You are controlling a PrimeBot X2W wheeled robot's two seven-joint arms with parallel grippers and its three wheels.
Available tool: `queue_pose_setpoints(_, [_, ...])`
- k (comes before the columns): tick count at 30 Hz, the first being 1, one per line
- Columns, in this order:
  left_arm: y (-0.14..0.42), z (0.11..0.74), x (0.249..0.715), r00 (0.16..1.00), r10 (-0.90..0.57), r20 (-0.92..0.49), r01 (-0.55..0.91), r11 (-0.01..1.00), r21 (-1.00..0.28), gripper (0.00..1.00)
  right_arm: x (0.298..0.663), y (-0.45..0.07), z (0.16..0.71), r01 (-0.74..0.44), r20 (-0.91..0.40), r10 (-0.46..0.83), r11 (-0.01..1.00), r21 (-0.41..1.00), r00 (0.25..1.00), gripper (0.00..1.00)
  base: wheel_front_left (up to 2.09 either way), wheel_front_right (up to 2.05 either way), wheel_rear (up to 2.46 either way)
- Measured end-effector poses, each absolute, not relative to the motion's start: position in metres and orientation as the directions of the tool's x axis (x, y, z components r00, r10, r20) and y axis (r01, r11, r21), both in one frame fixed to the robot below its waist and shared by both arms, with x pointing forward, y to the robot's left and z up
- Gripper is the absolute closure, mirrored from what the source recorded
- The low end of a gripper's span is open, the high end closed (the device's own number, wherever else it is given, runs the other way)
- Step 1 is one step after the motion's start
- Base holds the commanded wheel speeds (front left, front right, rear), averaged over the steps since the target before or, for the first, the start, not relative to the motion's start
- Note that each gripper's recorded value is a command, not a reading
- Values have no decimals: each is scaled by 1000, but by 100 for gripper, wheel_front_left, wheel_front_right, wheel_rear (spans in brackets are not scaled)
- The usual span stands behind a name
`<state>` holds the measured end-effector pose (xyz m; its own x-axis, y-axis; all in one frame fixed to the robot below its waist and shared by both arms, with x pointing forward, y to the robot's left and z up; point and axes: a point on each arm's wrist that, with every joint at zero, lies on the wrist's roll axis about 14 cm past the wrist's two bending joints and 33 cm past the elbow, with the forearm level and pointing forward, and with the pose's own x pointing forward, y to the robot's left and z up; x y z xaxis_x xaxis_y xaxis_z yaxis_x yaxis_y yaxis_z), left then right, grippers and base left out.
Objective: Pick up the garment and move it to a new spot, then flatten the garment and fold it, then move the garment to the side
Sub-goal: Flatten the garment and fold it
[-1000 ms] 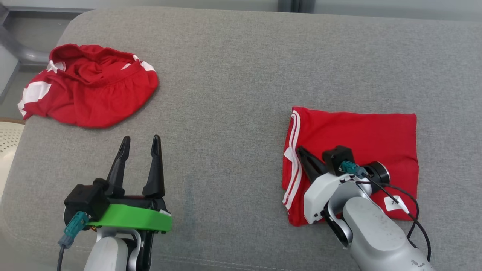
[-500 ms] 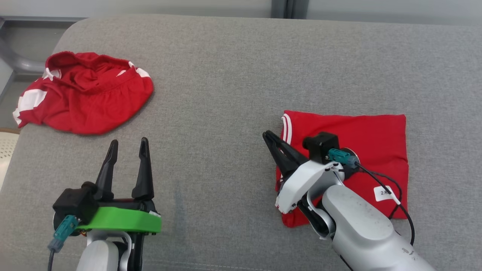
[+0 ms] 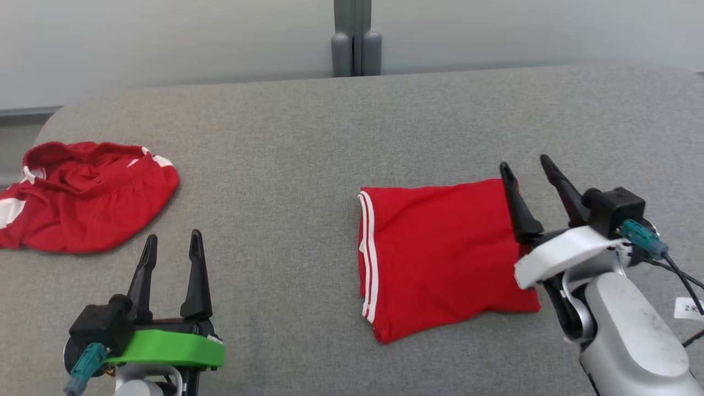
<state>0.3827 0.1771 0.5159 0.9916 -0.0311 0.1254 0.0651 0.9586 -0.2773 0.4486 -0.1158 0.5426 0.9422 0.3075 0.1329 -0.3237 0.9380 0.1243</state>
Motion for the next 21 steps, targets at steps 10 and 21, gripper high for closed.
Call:
queue_pose_setpoints(10, [158,523,379,986,-87,145,125,953,-277,0,412,-198,532,-110,63,104,988,104,993,0,0,0,0])
queue_pose_setpoints(21, [156,510,374,990,-93,107,120,952,-281,0,399,-195,506,-84,-9,86,987,137,996,0,0,0,0])
